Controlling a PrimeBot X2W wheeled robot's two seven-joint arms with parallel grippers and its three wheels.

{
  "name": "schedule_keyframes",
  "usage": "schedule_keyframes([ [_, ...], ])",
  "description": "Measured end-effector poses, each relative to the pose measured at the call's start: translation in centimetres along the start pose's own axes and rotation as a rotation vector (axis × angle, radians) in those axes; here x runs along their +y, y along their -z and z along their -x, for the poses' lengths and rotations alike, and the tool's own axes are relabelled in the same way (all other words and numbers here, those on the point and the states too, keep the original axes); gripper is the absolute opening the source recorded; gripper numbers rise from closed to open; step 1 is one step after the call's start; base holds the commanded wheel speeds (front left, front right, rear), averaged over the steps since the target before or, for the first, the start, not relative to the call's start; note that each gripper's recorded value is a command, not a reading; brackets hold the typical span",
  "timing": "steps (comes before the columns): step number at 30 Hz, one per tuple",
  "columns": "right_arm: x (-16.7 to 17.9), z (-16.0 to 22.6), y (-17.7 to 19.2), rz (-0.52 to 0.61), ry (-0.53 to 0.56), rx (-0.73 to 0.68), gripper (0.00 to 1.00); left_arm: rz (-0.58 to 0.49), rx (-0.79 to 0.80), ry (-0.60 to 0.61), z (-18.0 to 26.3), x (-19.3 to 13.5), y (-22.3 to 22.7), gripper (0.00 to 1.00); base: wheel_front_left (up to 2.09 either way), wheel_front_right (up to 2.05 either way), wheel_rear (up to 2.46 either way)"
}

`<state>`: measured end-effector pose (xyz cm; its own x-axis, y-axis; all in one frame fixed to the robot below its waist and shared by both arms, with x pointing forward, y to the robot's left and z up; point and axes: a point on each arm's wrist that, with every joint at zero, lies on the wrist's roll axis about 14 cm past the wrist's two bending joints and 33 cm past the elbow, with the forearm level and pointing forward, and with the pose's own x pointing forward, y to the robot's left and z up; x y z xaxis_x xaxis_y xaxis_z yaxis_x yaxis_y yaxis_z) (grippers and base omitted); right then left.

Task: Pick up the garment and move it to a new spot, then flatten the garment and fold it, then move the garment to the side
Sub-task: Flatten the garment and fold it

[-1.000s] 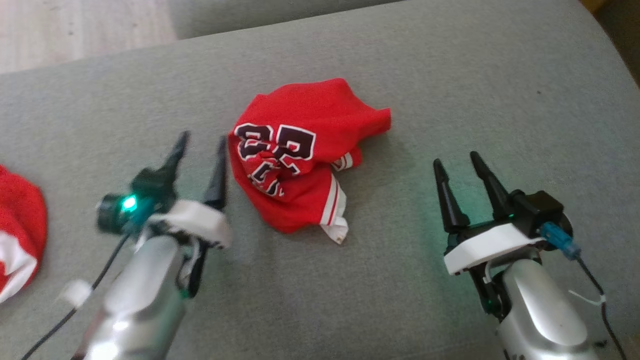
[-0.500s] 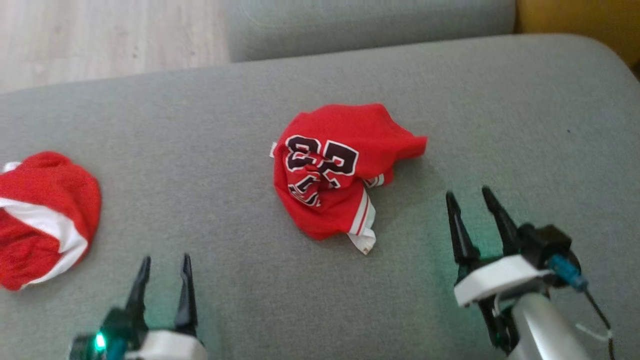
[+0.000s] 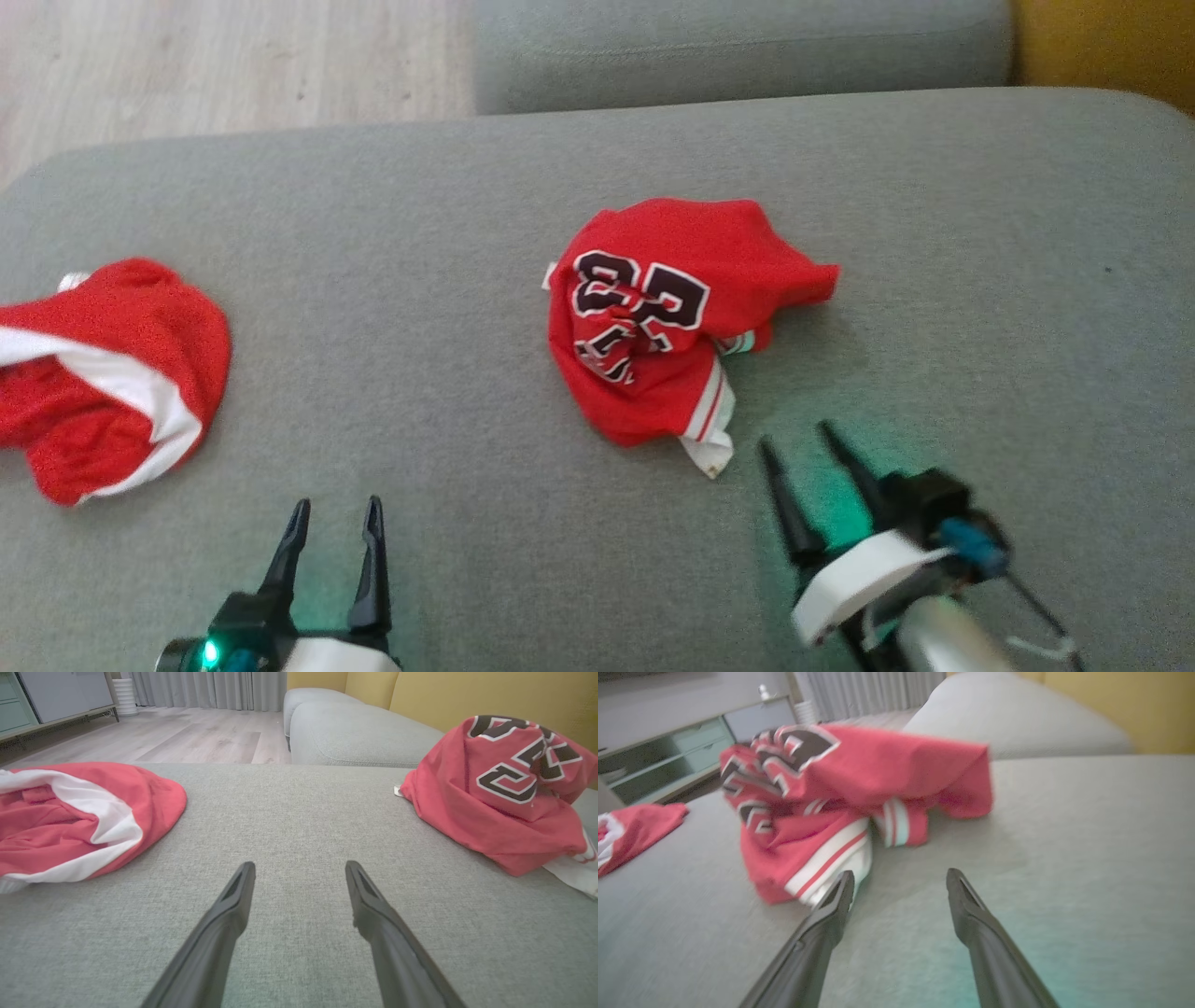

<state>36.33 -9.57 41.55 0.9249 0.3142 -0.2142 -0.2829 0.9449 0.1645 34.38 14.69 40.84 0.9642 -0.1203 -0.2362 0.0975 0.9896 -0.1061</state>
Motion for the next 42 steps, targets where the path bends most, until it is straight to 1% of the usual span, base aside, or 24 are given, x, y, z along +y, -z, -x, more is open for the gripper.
schedule_keyframes([
  [4, 2.9, -0.7, 3.3, 0.01, -0.101, 0.117, 1.0, 0.009, 0.009, -0.012, 0.0, 0.4, 0.3, 1.0, 0.0, 0.0, 0.0],
  [7, 3.8, -1.7, 4.1, 0.034, -0.144, 0.159, 1.0, 0.021, 0.027, -0.027, 0.4, 0.8, 0.9, 1.0, 0.0, 0.0, 0.0],
  [10, 4.1, -2.7, 4.1, 0.049, -0.162, 0.173, 1.0, 0.027, 0.044, -0.049, 0.9, 1.4, 1.5, 1.0, 0.0, 0.0, 0.0],
  [11, 4.1, -3.0, 4.1, 0.053, -0.166, 0.176, 0.87, 0.028, 0.046, -0.056, 1.0, 1.7, 1.6, 1.0, 0.0, 0.0, 0.0],
  [12, 4.0, -3.1, 4.4, 0.058, -0.164, 0.189, 0.0, 0.027, 0.047, -0.061, 1.1, 1.8, 1.6, 1.0, 0.0, 0.0, 0.0],
  [14, 3.4, -3.1, 4.9, 0.075, -0.152, 0.211, 0.0, 0.022, 0.047, -0.067, 1.1, 2.0, 1.6, 1.0, 0.0, 0.0, 0.0],
  [16, 2.2, -3.4, 4.6, 0.08, -0.115, 0.21, 0.0, 0.022, 0.044, -0.069, 1.2, 2.1, 1.5, 1.0, 0.0, 0.0, 0.0],
  [18, 0.4, -3.9, 3.3, 0.09, -0.063, 0.178, 0.0, 0.024, 0.038, -0.068, 1.2, 2.1, 1.4, 1.0, 0.0, 0.0, 0.0],
  [19, -0.6, -4.2, 2.1, 0.1, -0.038, 0.141, 0.0, 0.027, 0.035, -0.06, 1.1, 1.9, 1.3, 1.0, 0.0, 0.0, 0.0],
  [21, -3.0, -5.0, -2.0, 0.135, 0.015, 0.027, 0.0, 0.029, 0.029, -0.048, 1.0, 1.6, 1.1, 1.0, 0.0, 0.0, 0.0],
  [22, -4.2, -5.4, -4.8, 0.167, 0.035, -0.046, 0.0, 0.035, 0.023, -0.042, 0.9, 1.4, 0.9, 1.0, 0.0, 0.0, 0.0],
  [24, -6.0, -5.8, -11.1, 0.242, 0.068, -0.206, 0.0, 0.039, 0.015, -0.03, 0.7, 1.0, 0.7, 1.0, 0.0, 0.0, 0.0],
  [27, -7.0, -5.4, -20.6, 0.349, 0.092, -0.439, 0.0, 0.034, 0.015, 0.0, 0.5, 0.1, 0.6, 1.0, 0.0, 0.0, 0.0],
  [28, -6.9, -5.1, -23.2, 0.384, 0.093, -0.503, 0.0, 0.033, 0.017, 0.009, 0.5, -0.2, 0.7, 1.0, 0.0, 0.0, 0.0],
  [30, -6.7, -4.5, -27.2, 0.444, 0.091, -0.597, 0.0, 0.033, 0.02, 0.018, 0.4, -0.5, 0.7, 1.0, 0.0, 0.0, 0.0],
  [33, -5.3, -4.2, -31.1, 0.511, 0.06, -0.684, 0.0, 0.033, 0.024, 0.018, 0.4, -0.5, 0.9, 1.0, 0.0, 0.0, 0.0],
  [36, -2.7, -4.8, -32.9, 0.572, -0.006, -0.711, 0.0, 0.035, 0.032, 0.01, 0.6, -0.3, 1.1, 1.0, 0.0, 0.0, 0.0],
  [39, 0.6, -6.0, -33.2, 0.616, -0.097, -0.712, 0.0, 0.039, 0.04, 0.002, 0.9, -0.1, 1.4, 1.0, 0.0, 0.0, 0.0],
  [42, 3.8, -7.3, -33.0, 0.611, -0.183, -0.71, 0.0, 0.055, 0.044, -0.008, 1.2, 0.1, 1.6, 1.0, 0.0, 0.0, 0.0],
])
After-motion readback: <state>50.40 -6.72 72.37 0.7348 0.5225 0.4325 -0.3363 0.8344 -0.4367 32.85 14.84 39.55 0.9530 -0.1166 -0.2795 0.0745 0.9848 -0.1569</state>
